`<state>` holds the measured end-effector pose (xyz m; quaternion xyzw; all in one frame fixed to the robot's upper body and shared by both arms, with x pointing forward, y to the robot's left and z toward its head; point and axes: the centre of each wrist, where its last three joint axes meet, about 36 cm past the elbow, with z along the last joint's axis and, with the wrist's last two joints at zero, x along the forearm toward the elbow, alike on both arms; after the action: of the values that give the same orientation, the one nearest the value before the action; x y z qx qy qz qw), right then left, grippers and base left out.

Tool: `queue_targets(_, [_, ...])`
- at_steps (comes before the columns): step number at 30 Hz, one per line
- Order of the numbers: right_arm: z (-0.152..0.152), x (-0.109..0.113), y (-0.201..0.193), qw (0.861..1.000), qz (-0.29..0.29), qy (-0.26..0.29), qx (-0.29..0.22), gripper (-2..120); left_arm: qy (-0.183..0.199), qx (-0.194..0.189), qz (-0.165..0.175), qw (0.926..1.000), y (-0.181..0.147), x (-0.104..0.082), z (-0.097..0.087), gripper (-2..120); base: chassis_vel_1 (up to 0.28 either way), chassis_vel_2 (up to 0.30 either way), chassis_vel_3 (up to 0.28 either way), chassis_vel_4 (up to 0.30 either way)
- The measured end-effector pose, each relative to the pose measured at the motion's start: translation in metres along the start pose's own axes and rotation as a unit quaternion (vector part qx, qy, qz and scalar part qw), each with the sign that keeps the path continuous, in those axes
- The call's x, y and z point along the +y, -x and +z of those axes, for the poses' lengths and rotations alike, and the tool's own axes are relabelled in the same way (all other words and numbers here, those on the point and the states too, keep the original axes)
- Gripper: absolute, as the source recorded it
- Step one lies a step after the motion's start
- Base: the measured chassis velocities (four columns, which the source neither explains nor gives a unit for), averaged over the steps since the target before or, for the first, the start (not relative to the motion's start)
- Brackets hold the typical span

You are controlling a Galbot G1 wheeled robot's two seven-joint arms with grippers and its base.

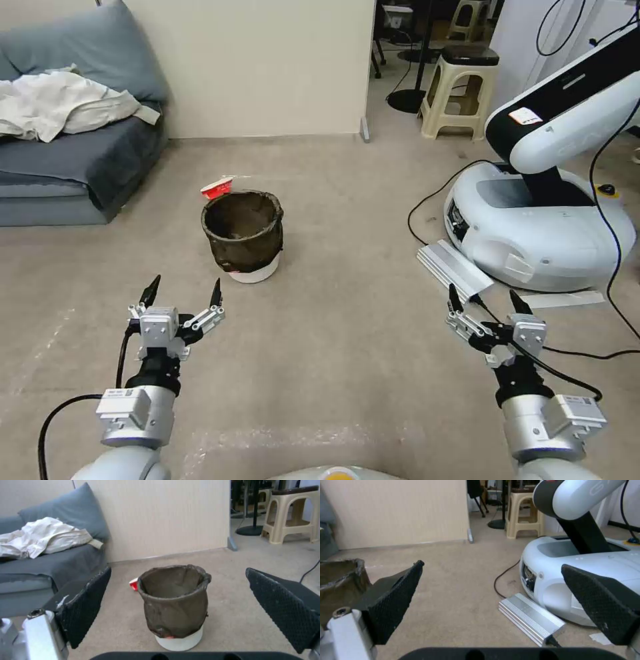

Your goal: Pick up the trash can from the floor.

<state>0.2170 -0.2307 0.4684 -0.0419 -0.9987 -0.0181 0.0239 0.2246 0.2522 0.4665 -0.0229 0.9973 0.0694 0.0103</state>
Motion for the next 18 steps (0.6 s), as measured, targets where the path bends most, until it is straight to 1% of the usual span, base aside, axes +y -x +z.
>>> queue_targets(18, [-0.0008, 0.0004, -0.0011, 1.0, 0.007, 0.0, -0.002, 100, 0.003, -0.006, 0.002, 1.0, -0.001, -0.0014, 0.0022, 100, 0.0, 0.0, 0.0, 0.0])
